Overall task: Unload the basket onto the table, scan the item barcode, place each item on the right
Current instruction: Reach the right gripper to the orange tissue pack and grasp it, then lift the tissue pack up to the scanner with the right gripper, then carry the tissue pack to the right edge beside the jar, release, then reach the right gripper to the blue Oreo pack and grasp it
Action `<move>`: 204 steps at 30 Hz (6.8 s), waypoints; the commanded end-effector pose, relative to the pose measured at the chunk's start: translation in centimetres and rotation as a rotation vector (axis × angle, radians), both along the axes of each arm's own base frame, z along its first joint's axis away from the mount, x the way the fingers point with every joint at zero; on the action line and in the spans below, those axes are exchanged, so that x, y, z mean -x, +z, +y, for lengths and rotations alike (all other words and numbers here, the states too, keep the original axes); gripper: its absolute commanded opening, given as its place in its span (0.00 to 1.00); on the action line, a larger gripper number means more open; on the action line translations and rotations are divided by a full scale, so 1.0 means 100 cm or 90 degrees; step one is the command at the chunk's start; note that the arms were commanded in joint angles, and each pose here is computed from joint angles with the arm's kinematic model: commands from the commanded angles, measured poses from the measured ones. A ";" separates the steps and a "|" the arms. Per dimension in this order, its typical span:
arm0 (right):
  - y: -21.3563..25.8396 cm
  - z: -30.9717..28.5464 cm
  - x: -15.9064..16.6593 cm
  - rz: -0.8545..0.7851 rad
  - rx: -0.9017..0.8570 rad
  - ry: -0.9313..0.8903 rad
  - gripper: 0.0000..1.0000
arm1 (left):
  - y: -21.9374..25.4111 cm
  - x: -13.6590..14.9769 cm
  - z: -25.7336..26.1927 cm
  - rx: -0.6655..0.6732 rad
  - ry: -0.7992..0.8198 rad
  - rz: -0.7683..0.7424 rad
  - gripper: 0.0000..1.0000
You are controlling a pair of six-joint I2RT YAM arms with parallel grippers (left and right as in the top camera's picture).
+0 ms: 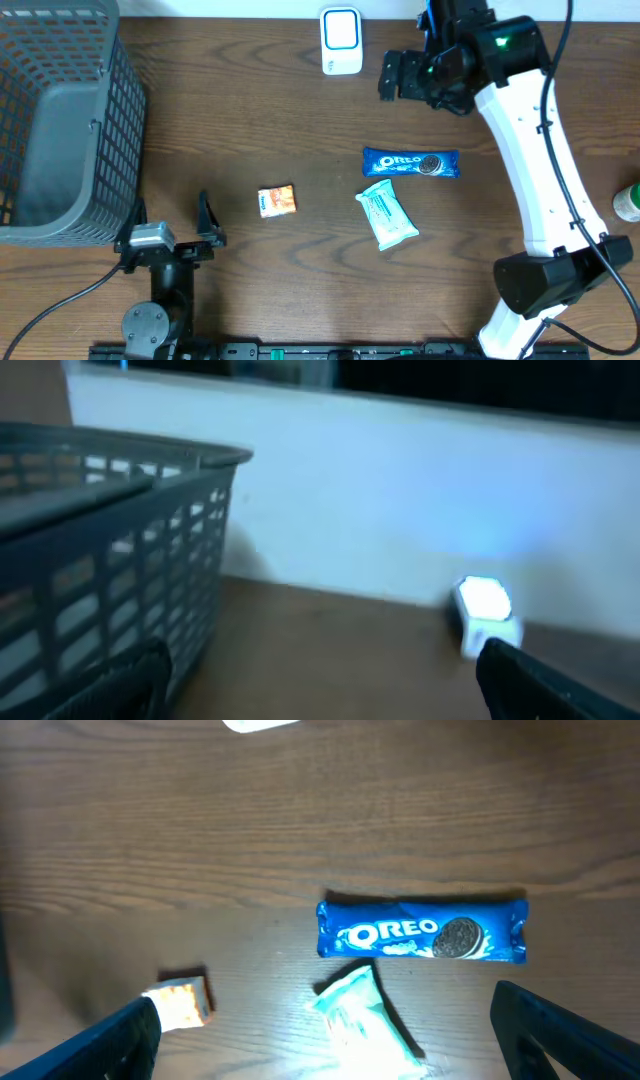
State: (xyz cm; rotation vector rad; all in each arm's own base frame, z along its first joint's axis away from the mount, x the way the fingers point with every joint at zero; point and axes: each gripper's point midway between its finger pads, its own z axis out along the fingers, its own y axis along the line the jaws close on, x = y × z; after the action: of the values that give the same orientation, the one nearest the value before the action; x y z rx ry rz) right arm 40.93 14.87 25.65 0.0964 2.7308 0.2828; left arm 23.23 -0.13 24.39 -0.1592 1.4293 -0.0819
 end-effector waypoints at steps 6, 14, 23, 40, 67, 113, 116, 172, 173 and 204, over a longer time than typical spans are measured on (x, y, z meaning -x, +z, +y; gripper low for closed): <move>-0.032 0.002 0.012 0.044 0.041 0.000 0.99 | -0.056 -0.013 -0.020 -0.018 -0.067 0.051 0.98; -0.110 0.017 0.054 0.199 0.011 -0.003 0.99 | -0.111 -0.010 -0.029 -0.048 -0.101 0.192 0.98; -0.137 0.126 0.058 0.069 0.009 0.159 0.99 | -0.112 -0.010 -0.029 -0.048 -0.100 0.195 0.98; -0.240 0.240 0.087 0.079 -0.025 0.209 0.99 | -0.112 -0.010 -0.029 -0.048 -0.100 0.195 0.98; -0.187 0.148 0.134 0.413 0.003 0.209 0.49 | -0.111 -0.011 0.015 -0.031 0.014 0.197 0.98; -0.063 0.093 -0.172 -0.389 0.140 0.004 0.44 | -0.111 -0.011 0.016 -0.030 0.016 0.198 0.98; -0.080 0.092 -0.210 -0.463 0.136 -0.005 0.45 | -0.111 -0.011 0.016 -0.030 0.016 0.198 0.98; -0.189 -0.403 0.012 0.158 0.244 -0.410 0.48 | -0.111 -0.011 0.016 -0.030 0.016 0.198 0.98; -0.194 -0.410 0.016 0.156 0.232 -0.430 0.50 | -0.111 -0.011 0.016 -0.030 0.016 0.198 0.98; -0.135 -0.042 0.022 0.199 0.027 0.340 0.99 | -0.111 -0.011 0.016 -0.030 0.016 0.198 0.98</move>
State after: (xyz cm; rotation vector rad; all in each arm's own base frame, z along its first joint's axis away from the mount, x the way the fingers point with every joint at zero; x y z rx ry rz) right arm 39.64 10.02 13.62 -0.4957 3.0213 0.3684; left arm 24.47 1.32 15.08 -0.1551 1.6832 -0.0201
